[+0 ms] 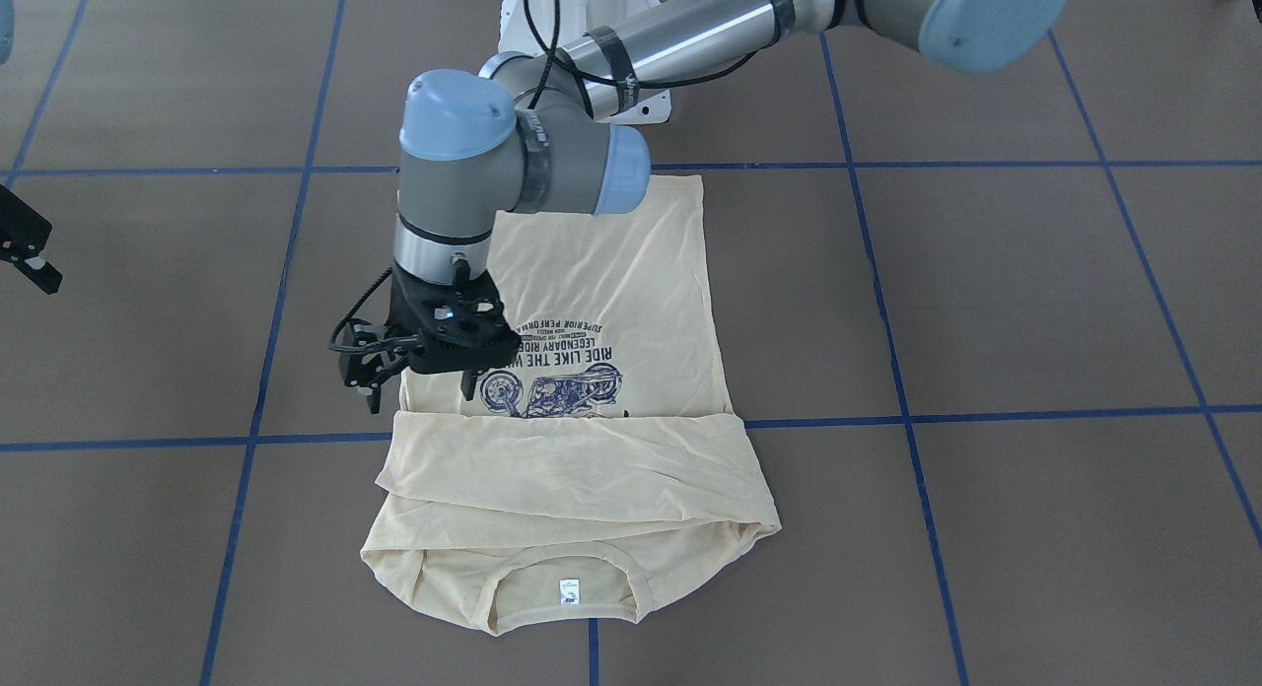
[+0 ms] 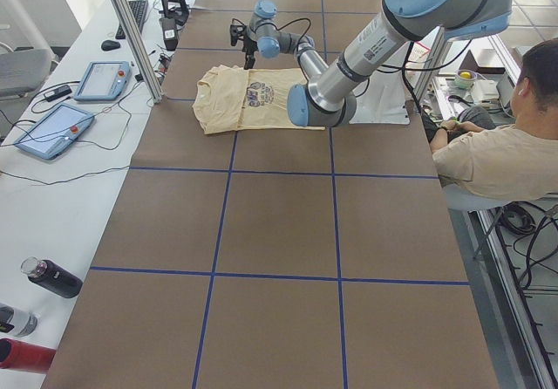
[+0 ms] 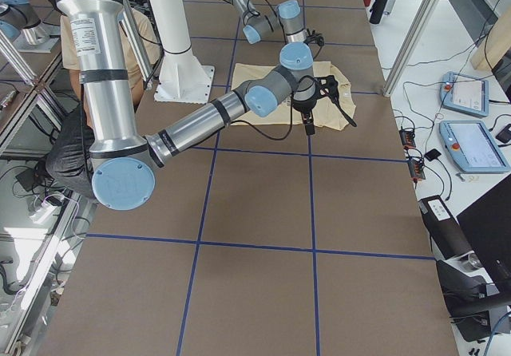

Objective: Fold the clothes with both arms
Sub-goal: 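Release the sleeve and move both grippers to the shirt hem corners, then grasp the hem corners nearest the robot with both grippers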

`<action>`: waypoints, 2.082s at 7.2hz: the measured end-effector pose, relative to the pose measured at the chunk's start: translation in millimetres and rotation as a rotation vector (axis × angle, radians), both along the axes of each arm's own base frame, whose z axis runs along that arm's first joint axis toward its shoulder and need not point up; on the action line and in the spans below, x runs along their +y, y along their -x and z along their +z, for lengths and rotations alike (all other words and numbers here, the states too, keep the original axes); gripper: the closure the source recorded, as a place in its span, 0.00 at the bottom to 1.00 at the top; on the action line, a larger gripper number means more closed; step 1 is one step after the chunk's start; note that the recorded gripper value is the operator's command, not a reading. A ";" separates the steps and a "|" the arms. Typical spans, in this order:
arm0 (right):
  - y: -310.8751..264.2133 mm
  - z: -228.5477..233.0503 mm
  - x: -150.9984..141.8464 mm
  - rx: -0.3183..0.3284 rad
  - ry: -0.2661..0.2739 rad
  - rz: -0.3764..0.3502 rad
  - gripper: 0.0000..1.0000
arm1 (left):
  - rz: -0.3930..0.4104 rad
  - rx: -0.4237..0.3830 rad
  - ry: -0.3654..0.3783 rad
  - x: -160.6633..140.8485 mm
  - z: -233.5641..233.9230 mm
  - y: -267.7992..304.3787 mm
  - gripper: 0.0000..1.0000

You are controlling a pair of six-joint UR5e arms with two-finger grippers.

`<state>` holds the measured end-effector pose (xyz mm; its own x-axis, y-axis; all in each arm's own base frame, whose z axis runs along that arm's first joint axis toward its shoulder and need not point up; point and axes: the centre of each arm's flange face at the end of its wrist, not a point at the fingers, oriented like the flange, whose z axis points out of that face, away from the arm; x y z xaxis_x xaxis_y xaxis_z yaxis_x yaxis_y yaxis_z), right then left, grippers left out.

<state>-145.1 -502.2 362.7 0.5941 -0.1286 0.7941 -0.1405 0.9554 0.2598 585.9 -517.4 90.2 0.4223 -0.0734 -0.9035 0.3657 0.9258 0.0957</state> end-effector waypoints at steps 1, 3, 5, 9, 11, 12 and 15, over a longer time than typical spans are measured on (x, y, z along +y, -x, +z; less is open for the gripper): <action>29.5 -10.8 16.2 -0.018 0.021 0.027 0.00 | 0.030 -0.020 -0.048 25.3 33.7 38.6 0.00; 100.4 -32.5 77.4 -0.021 0.057 0.083 0.00 | 0.065 -0.042 -0.095 76.4 97.1 108.4 0.00; 165.4 -35.0 147.5 0.004 0.075 0.131 0.00 | 0.110 -0.072 -0.086 119.7 142.0 125.3 0.00; 233.6 -26.5 241.8 0.030 0.047 0.183 0.00 | 0.195 -0.158 -0.029 198.5 213.2 99.8 0.08; 236.3 -27.9 247.0 0.027 0.044 0.182 0.00 | 0.223 -0.154 0.028 232.7 223.3 81.9 0.33; 236.7 -28.7 247.3 0.025 0.043 0.182 0.00 | 0.238 -0.144 0.058 250.4 223.2 72.4 0.40; 237.5 -30.8 247.3 0.021 0.042 0.182 0.00 | 0.261 -0.133 0.094 274.7 222.5 60.5 0.47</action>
